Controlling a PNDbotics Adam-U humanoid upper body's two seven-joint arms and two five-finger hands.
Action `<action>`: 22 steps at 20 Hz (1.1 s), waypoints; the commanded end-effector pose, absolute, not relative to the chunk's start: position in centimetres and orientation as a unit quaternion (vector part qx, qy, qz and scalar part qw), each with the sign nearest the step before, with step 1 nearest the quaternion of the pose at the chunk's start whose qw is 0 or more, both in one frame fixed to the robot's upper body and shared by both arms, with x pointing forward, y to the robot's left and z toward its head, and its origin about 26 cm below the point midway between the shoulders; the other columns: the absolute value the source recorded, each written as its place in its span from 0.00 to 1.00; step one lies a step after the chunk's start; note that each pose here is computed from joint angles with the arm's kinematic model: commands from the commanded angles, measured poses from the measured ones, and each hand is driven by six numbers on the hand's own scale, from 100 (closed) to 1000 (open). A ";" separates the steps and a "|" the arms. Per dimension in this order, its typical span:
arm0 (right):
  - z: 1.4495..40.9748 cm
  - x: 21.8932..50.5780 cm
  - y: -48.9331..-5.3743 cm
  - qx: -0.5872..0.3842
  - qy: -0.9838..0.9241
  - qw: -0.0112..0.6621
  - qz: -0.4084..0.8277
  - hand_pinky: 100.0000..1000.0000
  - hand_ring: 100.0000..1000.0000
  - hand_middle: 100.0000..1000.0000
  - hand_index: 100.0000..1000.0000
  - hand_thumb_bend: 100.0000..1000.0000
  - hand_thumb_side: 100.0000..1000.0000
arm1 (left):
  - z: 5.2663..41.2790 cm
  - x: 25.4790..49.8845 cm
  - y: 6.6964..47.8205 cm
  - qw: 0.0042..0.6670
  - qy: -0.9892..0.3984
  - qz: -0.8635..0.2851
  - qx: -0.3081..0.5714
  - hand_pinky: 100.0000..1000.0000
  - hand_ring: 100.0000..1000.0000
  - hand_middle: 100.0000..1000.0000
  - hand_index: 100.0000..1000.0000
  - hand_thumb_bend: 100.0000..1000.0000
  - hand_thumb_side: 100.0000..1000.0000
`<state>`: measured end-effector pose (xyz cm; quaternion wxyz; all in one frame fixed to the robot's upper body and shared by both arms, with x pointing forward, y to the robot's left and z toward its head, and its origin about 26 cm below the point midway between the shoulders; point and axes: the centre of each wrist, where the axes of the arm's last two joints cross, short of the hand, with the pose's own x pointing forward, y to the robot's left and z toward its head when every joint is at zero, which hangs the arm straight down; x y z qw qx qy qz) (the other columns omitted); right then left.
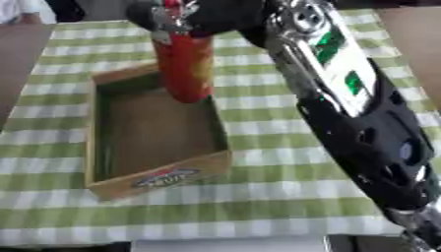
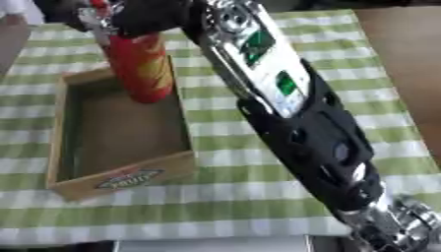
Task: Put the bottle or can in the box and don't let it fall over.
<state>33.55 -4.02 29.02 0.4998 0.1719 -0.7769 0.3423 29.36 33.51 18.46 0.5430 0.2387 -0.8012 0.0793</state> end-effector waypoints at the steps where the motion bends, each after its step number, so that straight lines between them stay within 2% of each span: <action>1: 29.4 33.5 -2.9 0.172 -0.788 0.484 0.340 1.00 1.00 0.88 0.36 0.43 0.00 | 19.1 29.1 34.1 0.529 -0.805 0.093 0.252 0.93 0.60 0.73 0.74 0.34 0.11; 5: 27.7 34.3 -2.2 0.175 -0.780 0.500 0.335 1.00 1.00 0.88 0.36 0.41 0.00 | 19.1 29.0 34.3 0.525 -0.803 0.106 0.261 0.93 0.60 0.73 0.74 0.34 0.11; 12: 24.3 35.7 -1.9 0.196 -0.755 0.528 0.335 1.00 1.00 0.89 0.39 0.44 0.00 | 19.0 28.8 34.5 0.523 -0.801 0.115 0.268 0.93 0.60 0.73 0.73 0.33 0.11; 13: 24.0 35.9 -1.9 0.200 -0.752 0.531 0.335 1.00 1.00 0.90 0.41 0.46 0.00 | 19.0 28.8 34.5 0.523 -0.801 0.115 0.268 0.93 0.60 0.73 0.73 0.33 0.11; 15: 23.5 36.2 -1.8 0.204 -0.750 0.535 0.332 1.00 1.00 0.91 0.50 0.58 0.00 | 19.1 28.8 34.5 0.522 -0.801 0.114 0.268 0.93 0.60 0.73 0.73 0.33 0.11; 16: 23.4 36.3 -1.8 0.204 -0.751 0.535 0.330 1.00 1.00 0.95 0.70 0.82 0.15 | 19.1 28.8 34.5 0.522 -0.802 0.114 0.267 0.93 0.60 0.73 0.73 0.33 0.12; 17: 23.3 36.3 -1.8 0.203 -0.752 0.534 0.330 1.00 1.00 0.97 0.76 0.89 0.21 | 19.1 28.8 34.5 0.522 -0.802 0.113 0.267 0.93 0.60 0.73 0.73 0.33 0.12; 18: 23.3 36.3 -1.8 0.202 -0.752 0.531 0.334 1.00 1.00 1.00 0.91 1.00 0.42 | 19.2 28.8 34.5 0.521 -0.802 0.113 0.267 0.93 0.60 0.73 0.73 0.33 0.12; 19: 23.2 36.3 -1.8 0.196 -0.751 0.529 0.344 1.00 1.00 1.00 0.96 1.00 0.49 | 19.2 28.8 34.5 0.521 -0.803 0.113 0.267 0.93 0.60 0.73 0.73 0.33 0.12; 22: 23.2 36.5 -2.0 0.167 -0.749 0.527 0.366 1.00 1.00 1.00 1.00 1.00 0.49 | 19.2 28.8 34.4 0.520 -0.803 0.112 0.267 0.93 0.60 0.73 0.73 0.32 0.12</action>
